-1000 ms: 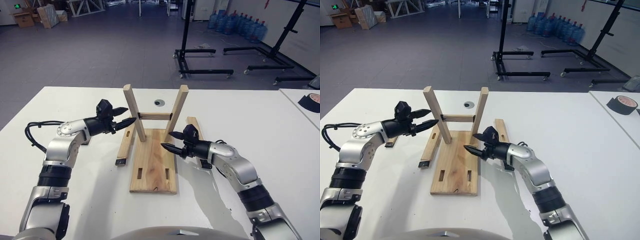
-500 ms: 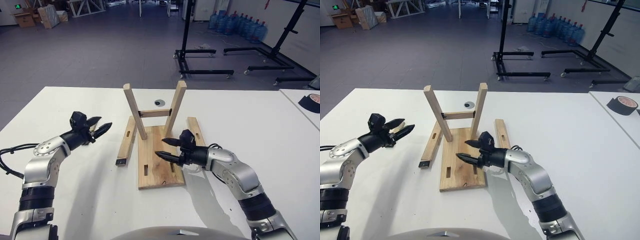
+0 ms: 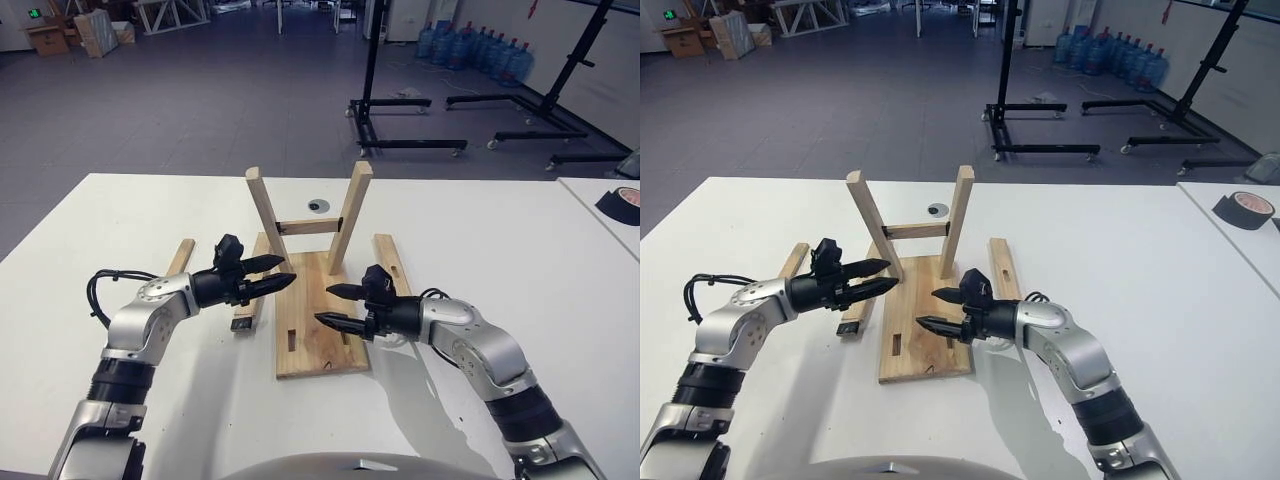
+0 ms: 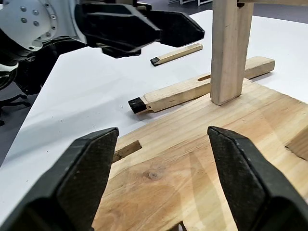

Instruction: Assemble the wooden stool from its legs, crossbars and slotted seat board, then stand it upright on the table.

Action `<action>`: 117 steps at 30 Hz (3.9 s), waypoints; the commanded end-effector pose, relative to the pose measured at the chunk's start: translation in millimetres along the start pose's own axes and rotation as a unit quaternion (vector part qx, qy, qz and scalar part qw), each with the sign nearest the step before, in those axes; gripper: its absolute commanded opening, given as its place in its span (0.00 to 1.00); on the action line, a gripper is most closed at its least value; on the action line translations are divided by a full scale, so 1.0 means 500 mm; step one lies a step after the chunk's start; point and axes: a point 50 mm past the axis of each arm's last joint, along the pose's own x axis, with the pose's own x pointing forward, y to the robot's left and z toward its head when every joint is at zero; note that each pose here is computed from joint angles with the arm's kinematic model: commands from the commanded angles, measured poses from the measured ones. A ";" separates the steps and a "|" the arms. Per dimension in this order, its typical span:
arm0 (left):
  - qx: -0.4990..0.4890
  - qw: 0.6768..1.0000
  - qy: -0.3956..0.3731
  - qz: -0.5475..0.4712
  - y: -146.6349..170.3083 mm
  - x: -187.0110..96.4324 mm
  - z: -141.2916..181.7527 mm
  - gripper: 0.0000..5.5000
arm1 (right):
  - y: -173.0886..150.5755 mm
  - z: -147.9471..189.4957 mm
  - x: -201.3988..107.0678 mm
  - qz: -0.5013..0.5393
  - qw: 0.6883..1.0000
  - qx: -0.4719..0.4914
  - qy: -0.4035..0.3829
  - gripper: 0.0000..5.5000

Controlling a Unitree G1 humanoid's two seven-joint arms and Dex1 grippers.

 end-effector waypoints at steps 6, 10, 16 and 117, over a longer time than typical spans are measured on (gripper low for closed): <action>0.045 0.999 -0.018 -0.016 0.004 0.003 0.026 0.57 | -0.001 0.014 -0.005 -0.013 1.000 -0.002 -0.021 0.62; 0.060 0.997 -0.042 0.029 -0.009 -0.053 0.037 0.57 | -0.002 0.011 -0.010 -0.027 0.999 -0.001 -0.022 0.62; 0.038 0.948 -0.092 0.303 0.025 -0.174 0.035 0.57 | 0.012 0.002 -0.024 -0.091 0.993 0.041 -0.066 0.62; 0.343 0.930 -0.129 0.031 -0.150 0.014 0.112 0.23 | 0.028 0.155 -0.019 -0.028 0.826 0.418 -0.377 0.08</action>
